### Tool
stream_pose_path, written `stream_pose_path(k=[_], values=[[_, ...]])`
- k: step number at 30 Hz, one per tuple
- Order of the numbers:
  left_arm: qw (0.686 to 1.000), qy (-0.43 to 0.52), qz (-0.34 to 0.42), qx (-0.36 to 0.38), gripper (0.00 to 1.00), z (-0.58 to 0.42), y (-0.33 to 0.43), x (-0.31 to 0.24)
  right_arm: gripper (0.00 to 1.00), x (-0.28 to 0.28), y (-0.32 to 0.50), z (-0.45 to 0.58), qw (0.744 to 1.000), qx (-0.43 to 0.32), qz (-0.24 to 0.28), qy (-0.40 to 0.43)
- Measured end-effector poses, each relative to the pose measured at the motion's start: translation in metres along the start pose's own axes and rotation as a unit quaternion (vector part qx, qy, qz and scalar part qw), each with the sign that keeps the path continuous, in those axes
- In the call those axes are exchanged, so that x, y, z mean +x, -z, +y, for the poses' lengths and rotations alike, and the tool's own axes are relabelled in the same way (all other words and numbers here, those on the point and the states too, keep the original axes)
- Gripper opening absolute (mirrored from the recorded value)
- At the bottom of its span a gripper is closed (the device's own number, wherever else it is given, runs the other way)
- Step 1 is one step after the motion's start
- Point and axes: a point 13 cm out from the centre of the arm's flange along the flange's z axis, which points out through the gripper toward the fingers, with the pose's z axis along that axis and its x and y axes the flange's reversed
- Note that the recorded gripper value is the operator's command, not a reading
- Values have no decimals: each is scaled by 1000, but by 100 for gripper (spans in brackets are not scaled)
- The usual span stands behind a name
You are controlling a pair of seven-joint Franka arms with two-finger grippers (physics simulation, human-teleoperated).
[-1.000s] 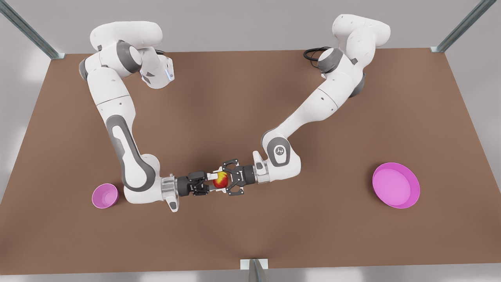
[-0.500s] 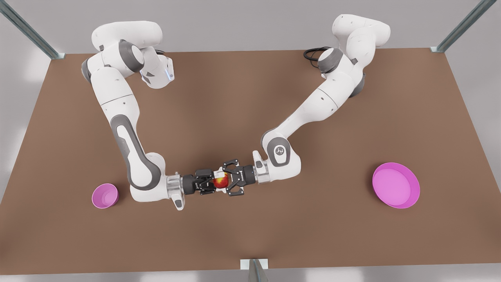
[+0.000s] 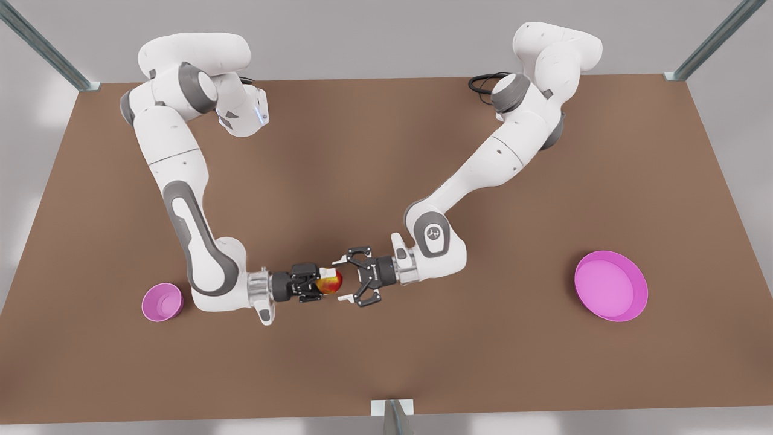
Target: Use the left arm to pick up the apple from the plate, transfer it to the gripper of the right arm, and then use the right arm to place it into the bowl
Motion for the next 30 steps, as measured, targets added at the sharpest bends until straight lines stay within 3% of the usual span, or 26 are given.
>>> stream_pose_path(k=[5, 8, 12, 14, 17, 19, 22, 26, 30], values=[[1000, -10, 10, -20, 100, 38, 37, -22, 70, 4, 46, -9, 1000, 17, 14, 13], [984, -100, 147, -8, 100, 84, 141, -36, 70, 13, 76, -12, 998, 43, 47, 29], [892, -212, 398, 21, 100, 157, 344, -81, 69, 32, 132, -19, 992, 76, 93, 39], [833, -190, 519, 6, 100, 164, 443, -112, 69, 41, 155, -18, 988, 90, 115, 41], [765, -107, 632, -69, 100, 139, 548, -176, 69, 54, 181, -19, 982, 111, 147, 40], [743, -33, 657, -125, 100, 95, 591, -209, 69, 64, 198, -23, 977, 125, 166, 37], [735, 52, 654, -172, 100, 46, 602, -232, 69, 75, 231, -29, 972, 147, 183, 31], [713, 157, 649, -214, 100, 30, 608, -213, 69, 72, 297, -29, 954, 211, 208, 42], [683, 237, 640, -259, 100, 57, 614, -186, 69, 50, 356, -22, 919, 301, 244, 71]])
